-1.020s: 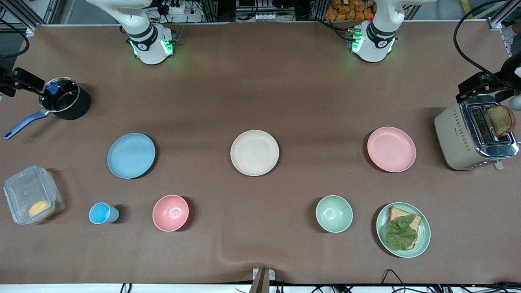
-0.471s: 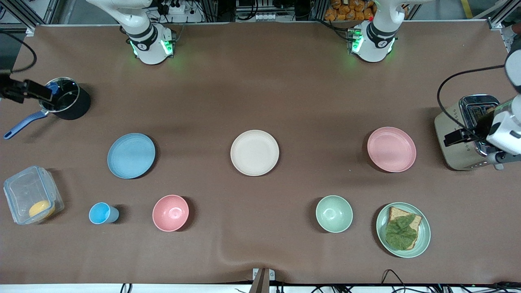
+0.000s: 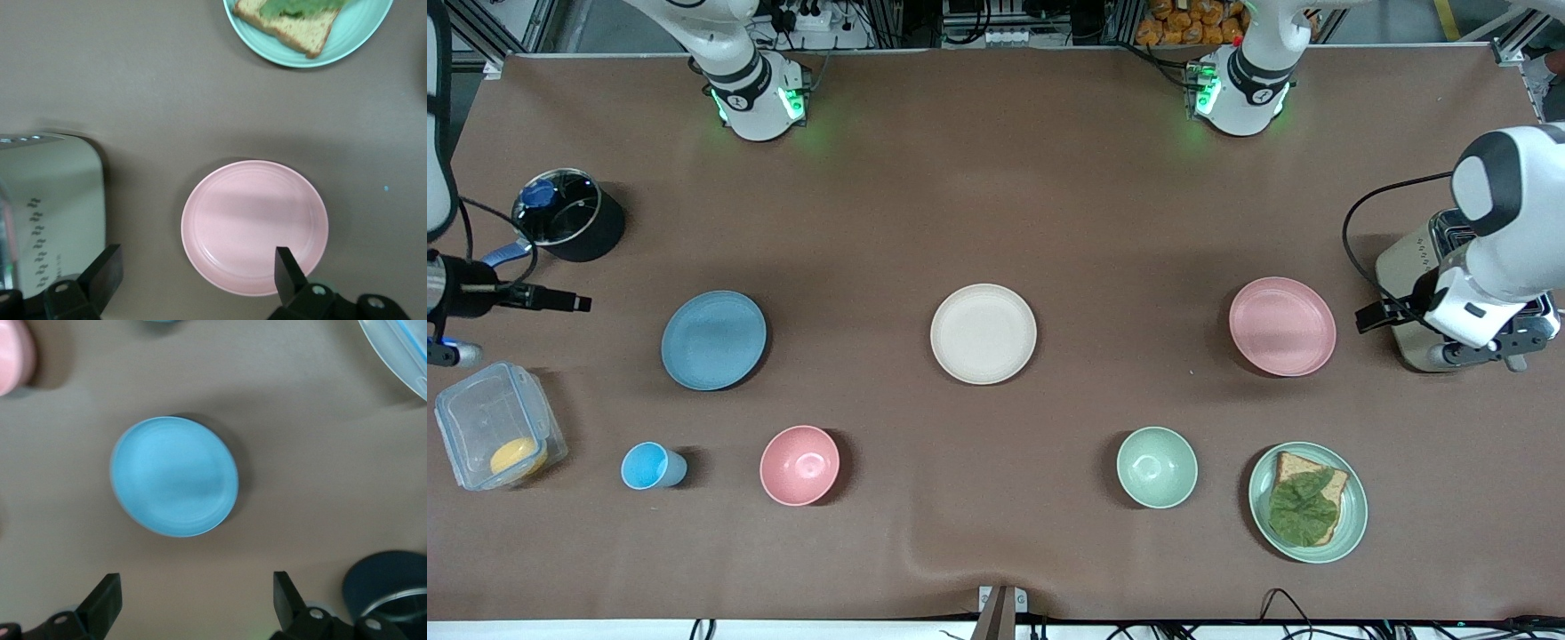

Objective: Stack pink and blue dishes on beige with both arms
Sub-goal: 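Reach the right gripper to the blue plate while the left gripper reaches pink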

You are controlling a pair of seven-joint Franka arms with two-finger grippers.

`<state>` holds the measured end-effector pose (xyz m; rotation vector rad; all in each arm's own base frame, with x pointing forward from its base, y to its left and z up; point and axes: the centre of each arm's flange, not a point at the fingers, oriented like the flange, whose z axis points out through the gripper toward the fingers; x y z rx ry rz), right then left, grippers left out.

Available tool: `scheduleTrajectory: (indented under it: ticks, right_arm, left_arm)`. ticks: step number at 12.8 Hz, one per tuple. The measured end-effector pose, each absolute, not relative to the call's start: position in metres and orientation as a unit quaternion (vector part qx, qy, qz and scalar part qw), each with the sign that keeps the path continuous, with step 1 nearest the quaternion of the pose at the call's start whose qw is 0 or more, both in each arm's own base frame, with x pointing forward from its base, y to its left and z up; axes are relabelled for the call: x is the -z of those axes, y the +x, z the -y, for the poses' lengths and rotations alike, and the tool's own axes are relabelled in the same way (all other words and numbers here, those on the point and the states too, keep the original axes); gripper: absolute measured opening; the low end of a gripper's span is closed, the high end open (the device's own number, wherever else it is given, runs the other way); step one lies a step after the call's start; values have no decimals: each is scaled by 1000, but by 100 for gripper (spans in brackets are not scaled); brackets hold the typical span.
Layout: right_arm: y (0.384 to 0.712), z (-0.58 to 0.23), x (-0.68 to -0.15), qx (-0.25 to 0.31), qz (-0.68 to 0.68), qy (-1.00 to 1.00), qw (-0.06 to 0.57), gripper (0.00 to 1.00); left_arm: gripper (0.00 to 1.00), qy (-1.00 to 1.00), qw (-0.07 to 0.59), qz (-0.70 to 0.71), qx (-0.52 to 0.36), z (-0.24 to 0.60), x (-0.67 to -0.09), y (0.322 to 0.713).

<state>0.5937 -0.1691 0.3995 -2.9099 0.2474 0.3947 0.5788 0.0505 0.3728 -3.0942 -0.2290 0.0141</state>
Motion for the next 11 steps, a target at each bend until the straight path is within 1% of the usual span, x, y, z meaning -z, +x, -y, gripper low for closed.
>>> scheduleTrajectory:
  ticks: [2,4,6,9,11]
  right_arm:
    - [595,186,-357,-141,-85,-980,110,100]
    - [602,180,-326,-144,-82,-980,111,100]
    - [604,168,-296,-132,-75,-983,106,100]
    - [581,168,-257,-123,-47,-986,104,100]
    - [561,183,-232,-99,-38,-990,96,100]
  left_arm:
    - [100,-996,19,86,14,-66,-338,563]
    - [100,-995,19,93,14,-75,-312,550]
    - [100,-995,20,98,15,-81,-293,548]
    - [100,-993,24,112,4,-101,-252,545]
    - [100,-993,26,118,3,-113,-222,543]
